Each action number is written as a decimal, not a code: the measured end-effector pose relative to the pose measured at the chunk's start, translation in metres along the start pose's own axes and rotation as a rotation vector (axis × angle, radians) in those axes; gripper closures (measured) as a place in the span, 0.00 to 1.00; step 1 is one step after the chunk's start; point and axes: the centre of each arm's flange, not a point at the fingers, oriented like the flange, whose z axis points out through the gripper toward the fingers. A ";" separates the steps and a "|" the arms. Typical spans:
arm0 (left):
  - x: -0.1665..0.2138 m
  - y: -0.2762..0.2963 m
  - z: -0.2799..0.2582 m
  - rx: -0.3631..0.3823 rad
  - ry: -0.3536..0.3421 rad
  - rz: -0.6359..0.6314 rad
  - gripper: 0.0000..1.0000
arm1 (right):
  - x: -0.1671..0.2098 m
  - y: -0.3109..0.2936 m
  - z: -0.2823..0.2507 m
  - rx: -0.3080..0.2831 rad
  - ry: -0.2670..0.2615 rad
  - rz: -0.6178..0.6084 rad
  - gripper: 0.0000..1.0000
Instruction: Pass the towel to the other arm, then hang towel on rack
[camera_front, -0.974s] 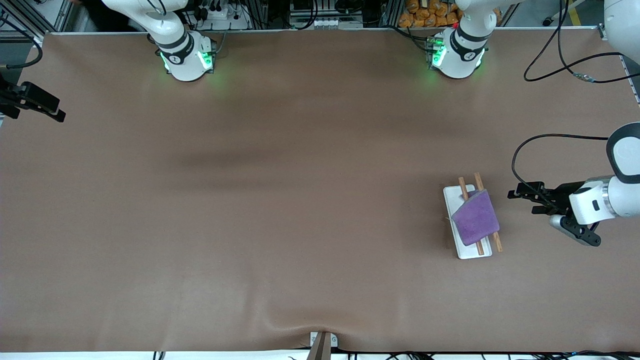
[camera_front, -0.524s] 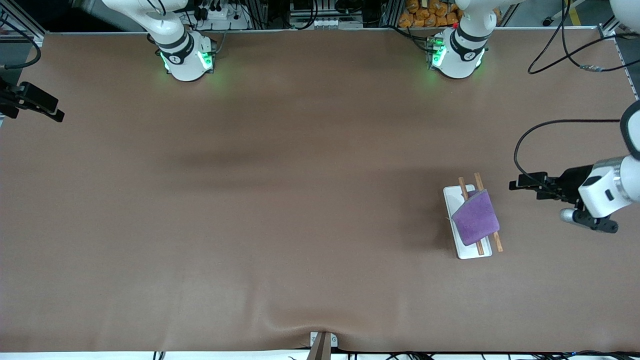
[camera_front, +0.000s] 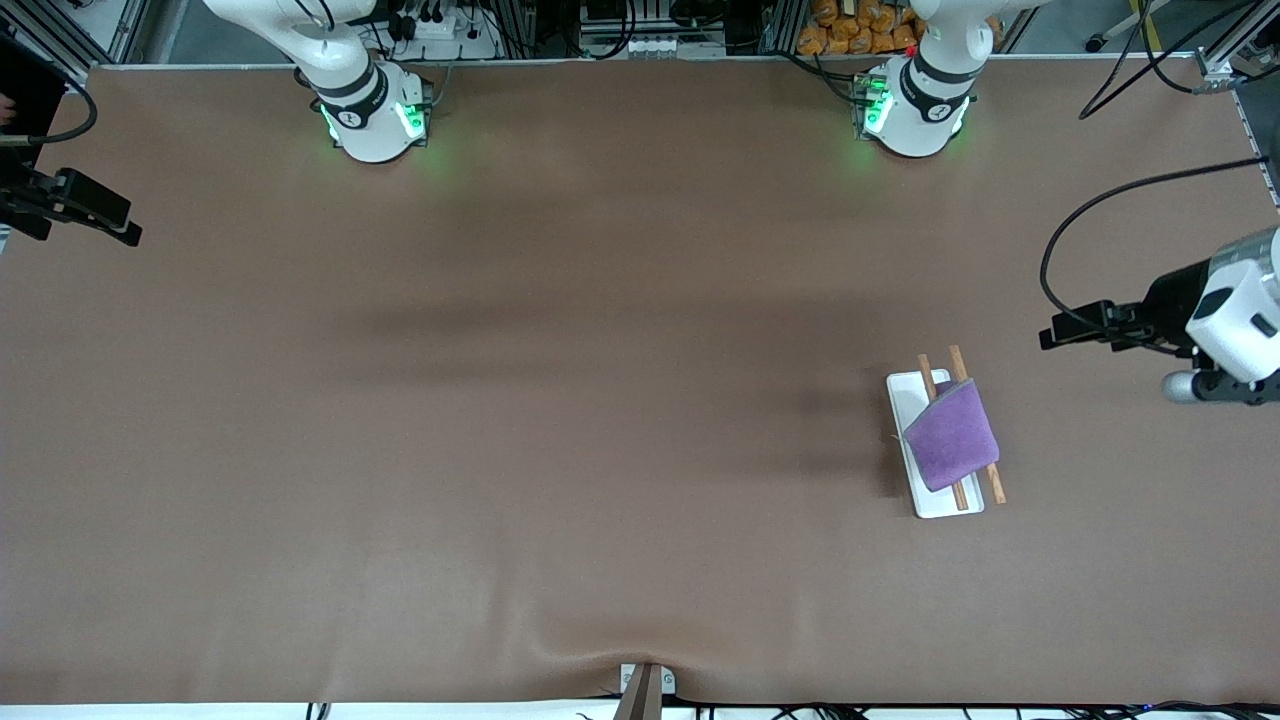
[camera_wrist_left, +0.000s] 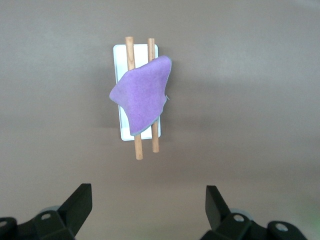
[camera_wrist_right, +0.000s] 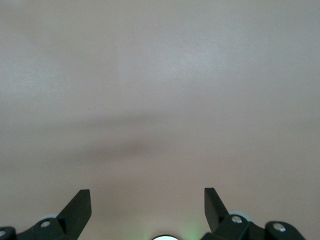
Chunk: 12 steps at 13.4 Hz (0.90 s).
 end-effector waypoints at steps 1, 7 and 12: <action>-0.003 -0.001 -0.007 0.023 0.015 -0.019 0.00 | 0.000 0.000 0.000 0.000 0.000 0.000 0.00; -0.028 0.012 -0.049 0.063 0.092 -0.017 0.00 | 0.000 0.000 0.000 0.000 0.000 0.000 0.00; -0.065 0.042 -0.065 0.126 0.100 0.023 0.00 | 0.000 0.000 0.000 0.000 0.000 0.000 0.00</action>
